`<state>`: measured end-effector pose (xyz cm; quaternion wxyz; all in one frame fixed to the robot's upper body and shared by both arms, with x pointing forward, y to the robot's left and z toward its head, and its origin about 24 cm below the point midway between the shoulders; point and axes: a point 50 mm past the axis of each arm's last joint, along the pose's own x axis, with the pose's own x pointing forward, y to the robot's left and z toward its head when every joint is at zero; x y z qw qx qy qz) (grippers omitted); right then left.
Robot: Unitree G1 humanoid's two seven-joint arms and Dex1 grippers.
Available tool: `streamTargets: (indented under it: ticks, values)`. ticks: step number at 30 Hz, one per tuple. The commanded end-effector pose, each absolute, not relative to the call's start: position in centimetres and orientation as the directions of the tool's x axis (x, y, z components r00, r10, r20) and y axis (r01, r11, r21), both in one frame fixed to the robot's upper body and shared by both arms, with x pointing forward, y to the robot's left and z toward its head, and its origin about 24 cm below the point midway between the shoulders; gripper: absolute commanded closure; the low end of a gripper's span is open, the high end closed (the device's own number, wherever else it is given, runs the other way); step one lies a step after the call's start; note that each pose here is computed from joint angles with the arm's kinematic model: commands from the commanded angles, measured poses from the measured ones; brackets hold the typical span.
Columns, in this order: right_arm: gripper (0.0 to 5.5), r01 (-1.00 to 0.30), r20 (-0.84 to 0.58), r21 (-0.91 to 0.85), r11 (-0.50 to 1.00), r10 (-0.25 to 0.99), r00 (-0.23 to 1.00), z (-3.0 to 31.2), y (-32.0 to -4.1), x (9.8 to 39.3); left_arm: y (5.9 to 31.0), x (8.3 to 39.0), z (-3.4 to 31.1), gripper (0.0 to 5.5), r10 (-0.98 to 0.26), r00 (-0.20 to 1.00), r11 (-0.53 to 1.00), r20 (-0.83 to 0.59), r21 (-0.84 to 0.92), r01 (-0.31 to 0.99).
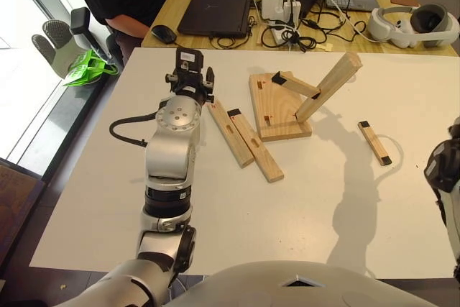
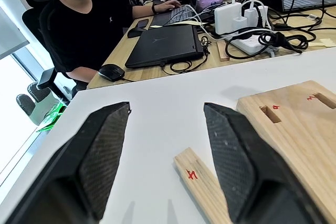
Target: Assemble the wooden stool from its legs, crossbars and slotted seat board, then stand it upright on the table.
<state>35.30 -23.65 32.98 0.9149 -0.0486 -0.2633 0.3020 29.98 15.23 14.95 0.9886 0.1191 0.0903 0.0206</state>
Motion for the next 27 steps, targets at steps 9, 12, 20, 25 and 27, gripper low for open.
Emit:
streamTargets:
  ticks: [9,12,20,25,27]
  values:
    - [3.47,-0.756,-0.039,-0.623,0.202,0.957,0.287,33.3,-18.4,28.7,20.6,29.5,20.3,2.91,-0.295,0.940,0.949,-0.173,0.058,0.309]
    - [3.47,-0.802,-0.202,-0.597,0.013,0.965,0.167,32.6,-18.0,26.7,24.4,29.4,20.9,2.91,-0.334,0.919,0.938,-0.209,0.018,0.345]
    - [3.47,-0.862,-0.546,-0.343,-0.374,0.826,-0.141,28.6,-17.3,22.7,34.7,29.1,21.5,2.91,-0.342,0.861,0.933,-0.375,-0.029,0.358]
    - [3.47,-0.745,-0.666,-0.333,-0.578,0.704,-0.247,25.4,-15.5,22.0,29.1,29.9,24.9,2.91,-0.647,0.678,0.732,-0.349,-0.037,0.680]
    - [3.47,-0.602,-0.714,-0.445,-0.663,0.668,-0.209,24.5,-14.5,22.9,25.1,29.2,25.6,2.91,-0.785,0.513,0.571,-0.347,-0.084,0.816]
